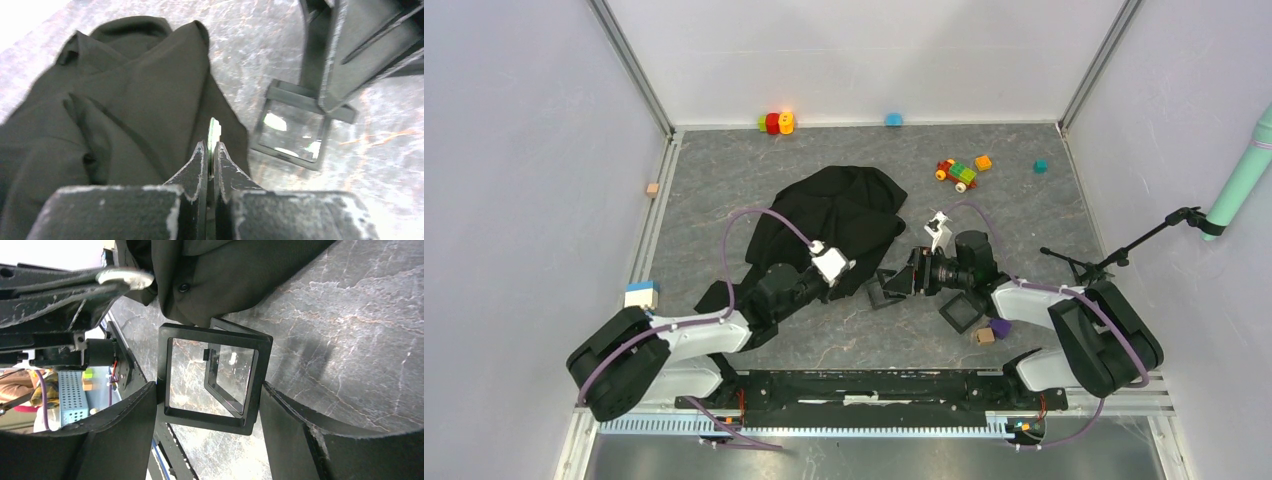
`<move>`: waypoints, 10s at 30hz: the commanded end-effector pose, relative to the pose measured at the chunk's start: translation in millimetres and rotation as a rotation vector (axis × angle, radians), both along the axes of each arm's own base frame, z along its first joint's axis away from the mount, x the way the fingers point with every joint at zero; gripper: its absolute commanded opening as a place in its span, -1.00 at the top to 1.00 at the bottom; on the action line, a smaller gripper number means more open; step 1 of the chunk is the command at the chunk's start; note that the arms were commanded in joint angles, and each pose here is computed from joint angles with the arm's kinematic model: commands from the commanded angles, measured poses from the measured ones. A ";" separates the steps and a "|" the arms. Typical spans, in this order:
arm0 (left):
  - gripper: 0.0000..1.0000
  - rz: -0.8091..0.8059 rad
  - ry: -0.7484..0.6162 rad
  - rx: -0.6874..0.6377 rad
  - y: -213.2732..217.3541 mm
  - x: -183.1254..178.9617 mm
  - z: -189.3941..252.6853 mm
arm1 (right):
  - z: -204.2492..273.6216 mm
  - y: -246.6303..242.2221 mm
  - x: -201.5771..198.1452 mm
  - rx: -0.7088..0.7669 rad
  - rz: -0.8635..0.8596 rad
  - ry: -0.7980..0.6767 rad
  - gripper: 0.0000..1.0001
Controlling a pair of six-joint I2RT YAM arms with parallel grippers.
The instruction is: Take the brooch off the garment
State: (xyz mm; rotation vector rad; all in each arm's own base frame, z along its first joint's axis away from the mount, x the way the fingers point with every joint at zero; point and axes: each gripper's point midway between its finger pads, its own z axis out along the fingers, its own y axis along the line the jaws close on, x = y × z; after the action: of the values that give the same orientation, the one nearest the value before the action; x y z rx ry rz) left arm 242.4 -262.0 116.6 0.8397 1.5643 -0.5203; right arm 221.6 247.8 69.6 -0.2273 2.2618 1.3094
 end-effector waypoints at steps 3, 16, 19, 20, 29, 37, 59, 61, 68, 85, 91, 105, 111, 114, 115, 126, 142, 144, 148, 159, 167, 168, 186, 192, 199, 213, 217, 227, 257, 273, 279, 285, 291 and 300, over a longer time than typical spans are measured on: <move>0.95 -0.032 -0.232 0.233 -8.8 29.5 15.0 | 10.0 1.0 -3.1 0.059 0.033 -0.025 -0.15; 0.93 0.000 -0.051 0.402 -29.3 18.5 -17.8 | 5.1 -27.7 7.8 0.033 -0.066 -0.052 -0.14; 0.94 -0.076 -0.114 0.302 -49.0 5.0 -6.1 | 7.2 -24.5 5.7 0.061 -0.051 -0.034 -0.15; 0.94 -0.091 -0.142 0.272 -51.5 3.1 -3.7 | 8.1 -23.2 4.7 0.074 -0.049 -0.026 -0.15; 0.95 -0.166 -0.369 0.268 -57.2 0.2 -2.2 | 12.8 -17.1 -1.1 0.093 0.013 0.037 -0.15; 0.96 -0.248 -0.432 0.242 -76.2 -11.8 5.1 | 13.8 -15.9 -0.3 0.092 0.019 0.054 -0.15; 0.96 -0.331 -0.400 0.269 -89.7 -26.6 -11.8 | 25.6 -11.3 4.0 0.166 0.001 0.061 -0.14; 0.95 -0.341 -0.400 0.270 -93.1 -27.9 -11.6 | 25.6 -11.4 3.8 0.168 0.001 0.063 -0.14; 0.94 -0.335 -0.391 0.288 -94.5 -26.5 -18.2 | 26.1 -10.8 4.7 0.176 -0.002 0.065 -0.14; 0.03 -0.458 -0.272 0.367 -99.7 -47.9 -30.9 | 26.2 -14.7 10.9 0.171 -0.020 0.057 -0.14; -0.04 -0.406 -0.213 0.306 -99.4 -46.7 -14.1 | 16.8 -21.8 16.6 0.134 -0.040 0.054 -0.13; -0.40 -0.136 0.015 0.161 -81.4 -30.7 16.3 | -17.9 -92.2 63.6 -0.217 -0.245 -0.024 -0.15; -0.50 -0.057 0.156 0.205 -76.7 -28.7 20.7 | -19.6 -136.7 86.5 -0.445 -0.377 -0.091 -0.18; -0.52 -0.034 0.190 0.236 -71.6 -28.9 15.5 | -17.8 -154.4 98.3 -0.530 -0.441 -0.114 -0.19; -0.53 -0.016 0.194 0.234 -68.1 -27.9 14.6 | -20.2 -161.0 97.3 -0.567 -0.457 -0.098 -0.20; -0.54 0.228 0.376 0.011 -10.4 4.4 17.9 | -6.3 -202.6 141.5 -0.814 -0.560 -0.104 -0.48; -0.60 0.749 0.522 -0.055 84.0 70.7 8.0 | 50.9 -133.8 167.4 -0.777 -0.405 -0.289 -0.89; -0.60 0.792 0.514 -0.057 92.7 75.9 7.4 | 58.4 -92.2 162.6 -0.670 -0.302 -0.351 -0.81; -0.62 0.857 0.533 -0.099 111.8 85.9 17.2 | 60.9 -29.9 157.5 -0.540 -0.169 -0.428 -0.78; -0.69 1.005 0.620 -0.282 152.5 118.5 8.7 | 10.3 0.1 187.8 -0.590 -0.245 -0.335 -0.55; -0.66 0.890 0.697 -0.271 136.3 125.6 -11.6 | 34.4 -55.7 235.1 -0.535 -0.410 -0.287 1.00; -0.64 0.850 0.701 -0.260 130.7 125.0 -12.8 | 43.1 -73.3 245.7 -0.522 -0.462 -0.290 1.00; -0.23 0.441 0.957 -0.173 60.1 59.6 -47.9 | 66.7 22.6 192.6 -0.430 -0.078 -0.424 -0.58; -0.15 0.379 1.008 -0.131 45.6 24.6 -61.3 | 50.3 76.6 172.0 -0.315 0.017 -0.403 -0.50; -0.05 0.354 1.021 -0.141 48.6 -6.6 -58.9 | 30.2 106.2 164.2 -0.337 0.065 -0.367 -0.17; -0.41 0.666 0.742 -0.307 115.2 11.9 34.1 | 45.5 127.5 45.4 -0.283 0.372 -0.481 0.93; -0.53 0.709 0.750 -0.292 120.3 17.7 24.8 | 4.5 111.4 -10.4 -0.330 0.483 -0.417 0.89; -0.67 0.795 0.837 -0.259 120.8 25.7 -20.3 | -39.6 71.5 -44.2 -0.417 0.471 -0.315 0.02; -0.69 0.651 0.862 -0.186 103.0 26.4 -20.0 | 1.9 109.3 41.9 -0.263 0.271 -0.289 0.39; -0.91 0.439 0.989 -0.025 45.4 42.9 -47.1 | 4.0 56.6 -52.1 -0.259 0.365 -0.391 0.99; -0.53 0.561 1.045 0.013 50.8 59.2 -86.8 | -11.8 44.0 -76.1 -0.268 0.391 -0.359 0.99; 0.81 0.577 0.969 -0.090 38.8 100.2 -73.2 | -14.3 34.7 -55.2 -0.364 0.312 -0.402 1.00; 0.95 0.638 0.849 -0.196 47.7 170.2 -20.3 | 30.0 47.7 -31.1 -0.316 0.258 -0.562 1.00; 0.20 0.597 0.802 -0.195 44.7 214.4 22.9 | 12.1 68.0 -68.8 -0.211 0.418 -0.510 1.00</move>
State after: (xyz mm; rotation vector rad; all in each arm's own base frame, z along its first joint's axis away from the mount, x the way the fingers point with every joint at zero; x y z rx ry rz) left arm 461.2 -211.9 150.5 -0.1175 2.2590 -0.5884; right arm 167.9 306.5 90.2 -0.9836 1.9726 0.9640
